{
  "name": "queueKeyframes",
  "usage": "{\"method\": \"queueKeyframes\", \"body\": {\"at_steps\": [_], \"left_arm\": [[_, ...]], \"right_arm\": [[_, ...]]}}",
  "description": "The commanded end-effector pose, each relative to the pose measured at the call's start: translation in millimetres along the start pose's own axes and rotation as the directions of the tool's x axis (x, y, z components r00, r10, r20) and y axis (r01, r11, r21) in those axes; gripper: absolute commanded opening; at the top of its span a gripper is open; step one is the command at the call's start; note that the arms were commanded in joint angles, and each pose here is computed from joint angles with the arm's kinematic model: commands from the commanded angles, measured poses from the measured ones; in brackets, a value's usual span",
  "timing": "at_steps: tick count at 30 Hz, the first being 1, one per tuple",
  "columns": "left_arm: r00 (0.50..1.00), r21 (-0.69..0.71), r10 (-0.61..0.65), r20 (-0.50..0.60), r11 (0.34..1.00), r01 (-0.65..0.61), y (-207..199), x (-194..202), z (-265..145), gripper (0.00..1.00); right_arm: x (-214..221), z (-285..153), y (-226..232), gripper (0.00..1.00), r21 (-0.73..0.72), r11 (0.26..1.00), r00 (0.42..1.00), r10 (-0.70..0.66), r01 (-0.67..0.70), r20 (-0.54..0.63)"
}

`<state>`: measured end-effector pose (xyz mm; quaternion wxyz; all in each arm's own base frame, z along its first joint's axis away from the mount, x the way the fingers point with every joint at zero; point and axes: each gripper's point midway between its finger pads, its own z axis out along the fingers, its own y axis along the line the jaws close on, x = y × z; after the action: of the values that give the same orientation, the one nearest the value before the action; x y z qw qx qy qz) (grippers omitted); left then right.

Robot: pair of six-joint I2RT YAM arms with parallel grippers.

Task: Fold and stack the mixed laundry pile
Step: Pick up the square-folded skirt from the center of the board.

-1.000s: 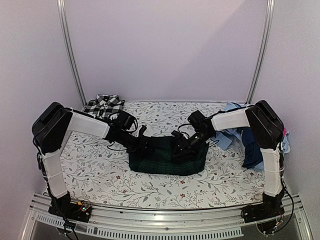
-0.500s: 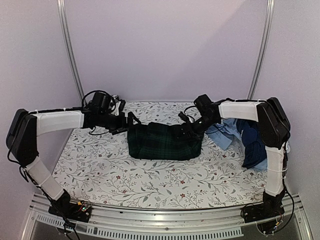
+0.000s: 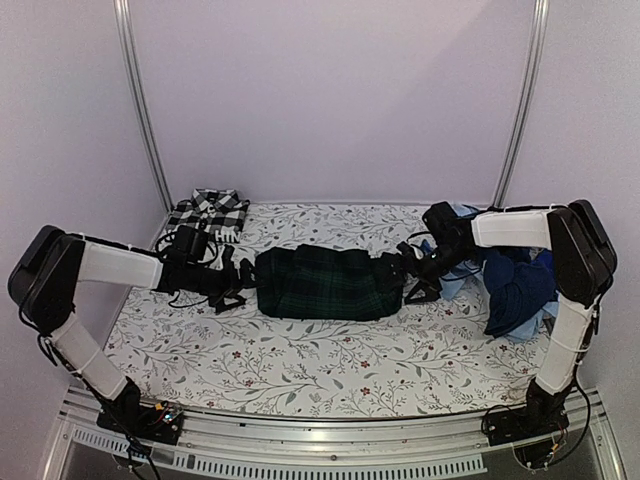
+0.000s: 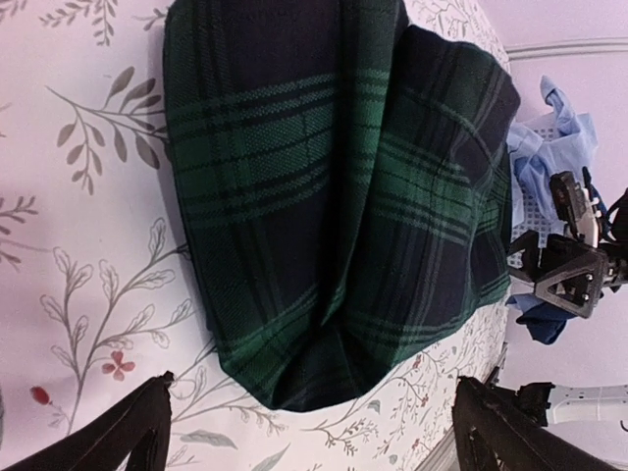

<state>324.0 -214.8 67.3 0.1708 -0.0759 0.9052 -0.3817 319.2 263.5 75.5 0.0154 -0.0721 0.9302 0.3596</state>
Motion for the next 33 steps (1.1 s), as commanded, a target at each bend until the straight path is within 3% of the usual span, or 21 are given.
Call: {"method": "queueKeyframes", "body": {"at_steps": [1,10,21,30,33], "left_arm": [[0.999,0.106,-0.037,-0.013,0.994,0.038,-4.7,-2.4,18.5,1.0],[0.994,0.167,-0.079,-0.082,0.982,0.091,4.4,6.9,51.9,1.0],[0.99,0.245,-0.004,-0.143,0.969,0.039,-27.9,10.9,93.1,0.99],[0.989,0.251,0.094,-0.112,0.966,-0.063,-61.0,-7.7,111.8,0.68],[0.987,0.27,0.108,-0.116,0.96,-0.073,-68.5,-9.5,115.5,0.65]], "right_arm": [[-10.5,13.6,-15.2,0.99,-0.021,0.996,0.996,0.085,-0.085,0.004],[-29.4,40.8,-23.4,0.95,-0.063,0.993,0.995,0.102,-0.103,-0.021],[-30.2,68.9,-6.0,0.81,-0.095,0.995,0.996,0.038,-0.045,-0.08],[-32.0,96.7,15.6,0.72,-0.136,0.99,0.994,0.003,-0.018,-0.107],[-35.1,103.5,20.1,0.69,-0.152,0.988,0.994,0.003,-0.02,-0.111]]}}
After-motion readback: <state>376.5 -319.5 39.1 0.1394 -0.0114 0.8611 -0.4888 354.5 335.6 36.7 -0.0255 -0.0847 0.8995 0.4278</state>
